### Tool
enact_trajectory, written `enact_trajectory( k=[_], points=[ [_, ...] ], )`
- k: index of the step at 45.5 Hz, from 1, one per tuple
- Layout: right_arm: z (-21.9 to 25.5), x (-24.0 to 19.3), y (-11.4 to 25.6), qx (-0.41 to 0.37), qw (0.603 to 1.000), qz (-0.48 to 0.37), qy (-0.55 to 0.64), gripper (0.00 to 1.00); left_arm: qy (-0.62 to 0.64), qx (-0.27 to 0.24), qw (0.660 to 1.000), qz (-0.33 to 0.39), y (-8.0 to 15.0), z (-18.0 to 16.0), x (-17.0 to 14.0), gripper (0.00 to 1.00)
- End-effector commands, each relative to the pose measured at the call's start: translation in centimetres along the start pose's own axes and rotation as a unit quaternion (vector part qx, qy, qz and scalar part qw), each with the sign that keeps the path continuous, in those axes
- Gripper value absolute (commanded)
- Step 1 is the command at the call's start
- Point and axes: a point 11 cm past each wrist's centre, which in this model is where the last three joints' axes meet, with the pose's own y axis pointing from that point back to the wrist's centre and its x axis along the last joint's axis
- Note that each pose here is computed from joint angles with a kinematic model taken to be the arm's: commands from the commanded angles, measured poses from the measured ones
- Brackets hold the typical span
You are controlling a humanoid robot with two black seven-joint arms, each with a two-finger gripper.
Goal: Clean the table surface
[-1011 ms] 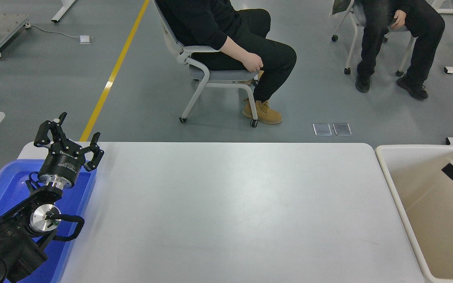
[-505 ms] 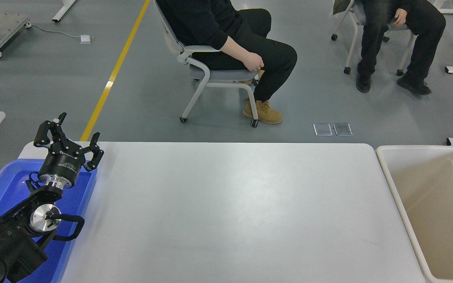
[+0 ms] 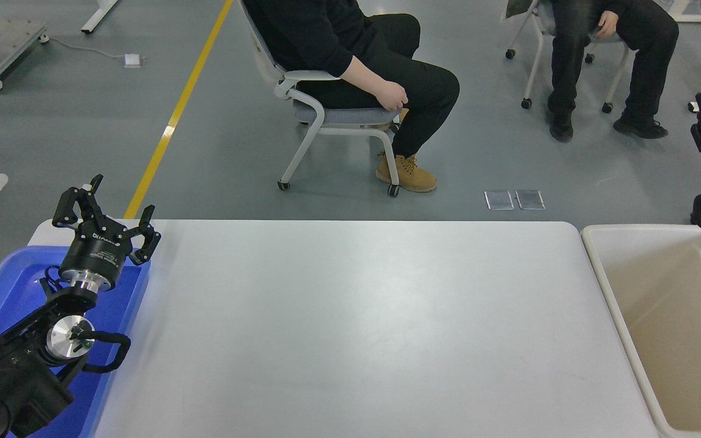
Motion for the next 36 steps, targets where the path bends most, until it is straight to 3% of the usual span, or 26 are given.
enact_trajectory(
  k=[1, 7, 18, 29, 36],
  points=[
    [-0.1, -5.4, 1.1, 0.015, 0.995, -0.058, -0.075, 0.99, 0.001, 0.000, 1.000, 0.000, 0.0, -0.1, 0.0, 1.00],
    [2.5, -8.3, 2.2, -0.009, 0.992, -0.070, -0.105, 0.99, 0.000, 0.000, 1.000, 0.000, 0.0, 0.0, 0.0, 1.00],
    [7.3, -9.8, 5.0, -0.058, 0.989, -0.077, -0.113, 0.99, 0.000, 0.000, 1.000, 0.000, 0.0, 0.0, 0.0, 1.00],
    [12.4, -9.3, 8.9, -0.110, 0.985, -0.066, -0.116, 0.99, 0.000, 0.000, 1.000, 0.000, 0.0, 0.0, 0.0, 1.00],
    [13.8, -8.4, 10.8, -0.088, 0.989, -0.059, -0.108, 0.99, 0.000, 0.000, 1.000, 0.000, 0.0, 0.0, 0.0, 1.00]
  ],
)
